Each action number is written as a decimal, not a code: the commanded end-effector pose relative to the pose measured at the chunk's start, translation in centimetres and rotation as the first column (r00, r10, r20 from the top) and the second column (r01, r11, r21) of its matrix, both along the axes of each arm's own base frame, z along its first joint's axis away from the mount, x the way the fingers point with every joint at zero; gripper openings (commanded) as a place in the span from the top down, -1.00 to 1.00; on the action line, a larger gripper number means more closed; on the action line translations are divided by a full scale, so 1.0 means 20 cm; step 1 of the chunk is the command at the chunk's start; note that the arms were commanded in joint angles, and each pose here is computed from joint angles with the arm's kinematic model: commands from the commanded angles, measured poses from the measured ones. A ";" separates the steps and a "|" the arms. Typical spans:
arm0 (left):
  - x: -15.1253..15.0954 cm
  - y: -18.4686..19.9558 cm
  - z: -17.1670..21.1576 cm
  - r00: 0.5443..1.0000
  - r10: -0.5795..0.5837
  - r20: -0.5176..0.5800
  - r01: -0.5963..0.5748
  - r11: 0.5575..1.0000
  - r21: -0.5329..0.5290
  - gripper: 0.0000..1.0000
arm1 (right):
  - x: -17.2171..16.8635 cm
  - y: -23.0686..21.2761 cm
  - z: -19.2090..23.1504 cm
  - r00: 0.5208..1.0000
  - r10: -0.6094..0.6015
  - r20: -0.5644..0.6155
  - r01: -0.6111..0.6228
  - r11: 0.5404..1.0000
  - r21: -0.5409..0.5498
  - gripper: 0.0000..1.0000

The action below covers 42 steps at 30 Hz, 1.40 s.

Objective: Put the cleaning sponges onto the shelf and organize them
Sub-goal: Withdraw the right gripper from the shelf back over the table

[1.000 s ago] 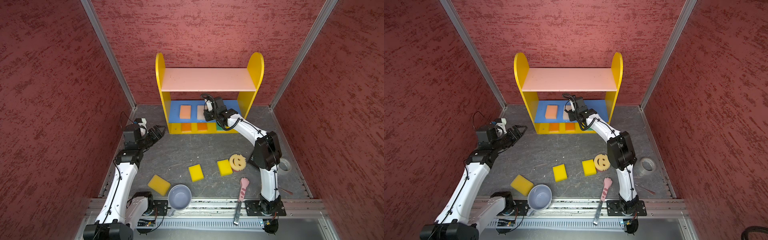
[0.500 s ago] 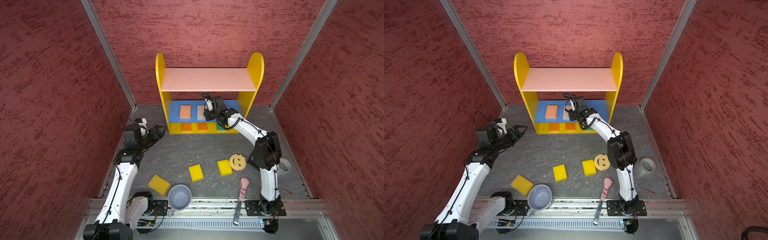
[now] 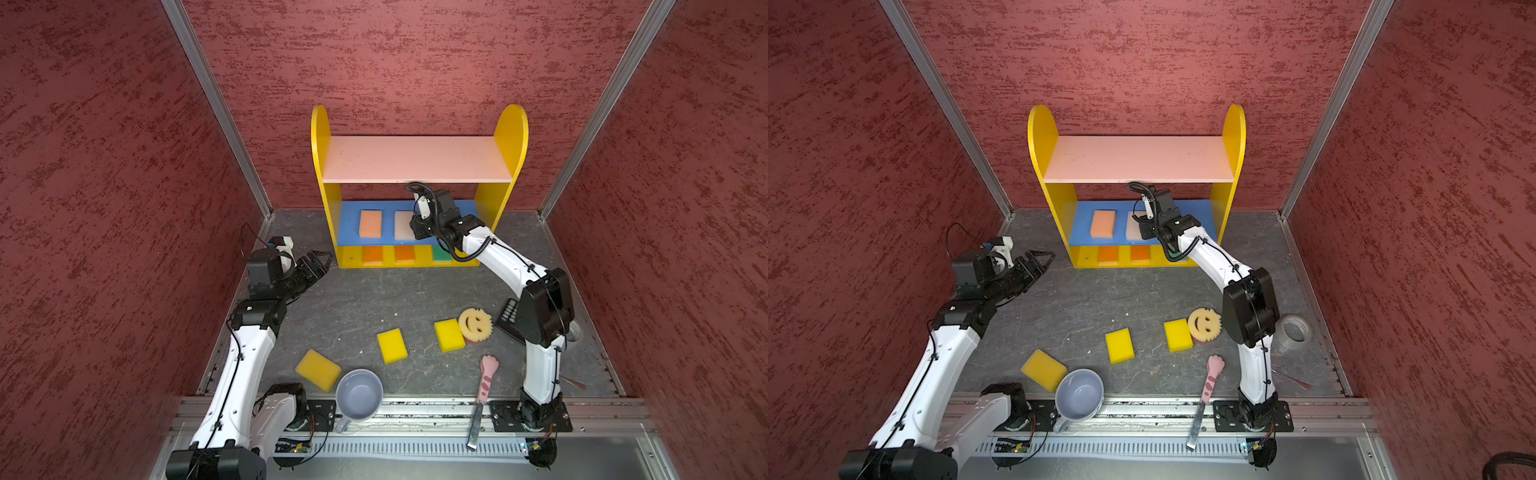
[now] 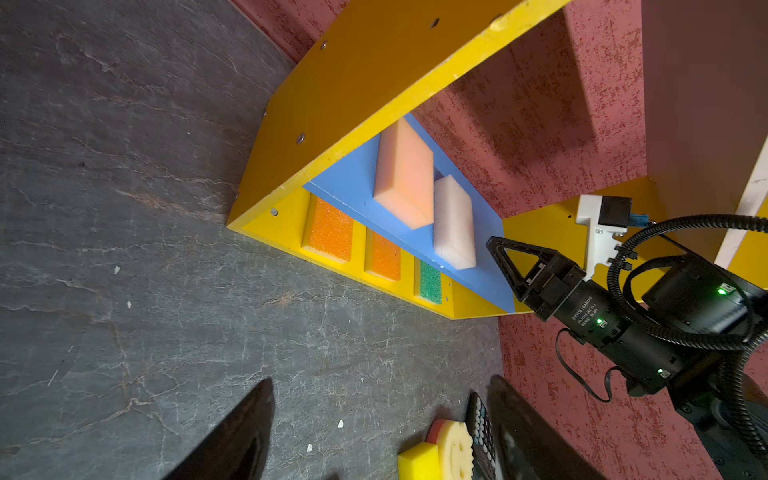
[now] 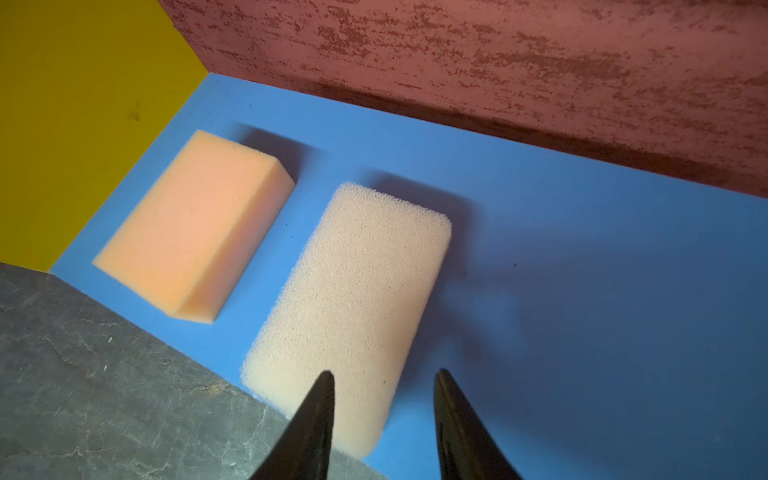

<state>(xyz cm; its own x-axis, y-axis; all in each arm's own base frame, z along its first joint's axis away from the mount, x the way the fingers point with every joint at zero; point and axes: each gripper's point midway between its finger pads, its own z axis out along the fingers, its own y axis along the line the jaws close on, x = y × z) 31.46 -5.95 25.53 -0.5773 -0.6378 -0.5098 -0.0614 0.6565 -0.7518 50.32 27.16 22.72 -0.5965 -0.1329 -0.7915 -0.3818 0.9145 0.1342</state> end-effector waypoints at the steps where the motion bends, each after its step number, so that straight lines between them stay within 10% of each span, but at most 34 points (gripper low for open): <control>1: -0.02 0.00 0.06 0.999 -0.002 0.035 0.001 1.000 0.027 -0.61 | -0.02 -0.04 0.12 0.999 -0.027 0.042 0.025 0.999 0.041 0.17; 5: -0.04 0.01 0.06 0.999 0.001 0.039 -0.002 0.999 0.035 -0.61 | -0.07 -0.03 0.13 1.000 -0.018 0.019 0.016 0.997 0.080 0.35; 7: -0.04 0.01 0.06 0.999 0.004 0.039 -0.005 0.999 0.036 -0.61 | -0.12 0.00 0.13 1.000 -0.001 0.003 0.000 0.993 0.115 1.00; 42: -0.03 0.02 0.03 1.000 0.014 0.011 -0.015 0.999 0.037 -0.61 | -0.16 0.13 -0.15 0.990 0.043 -0.136 -0.011 0.974 0.227 1.00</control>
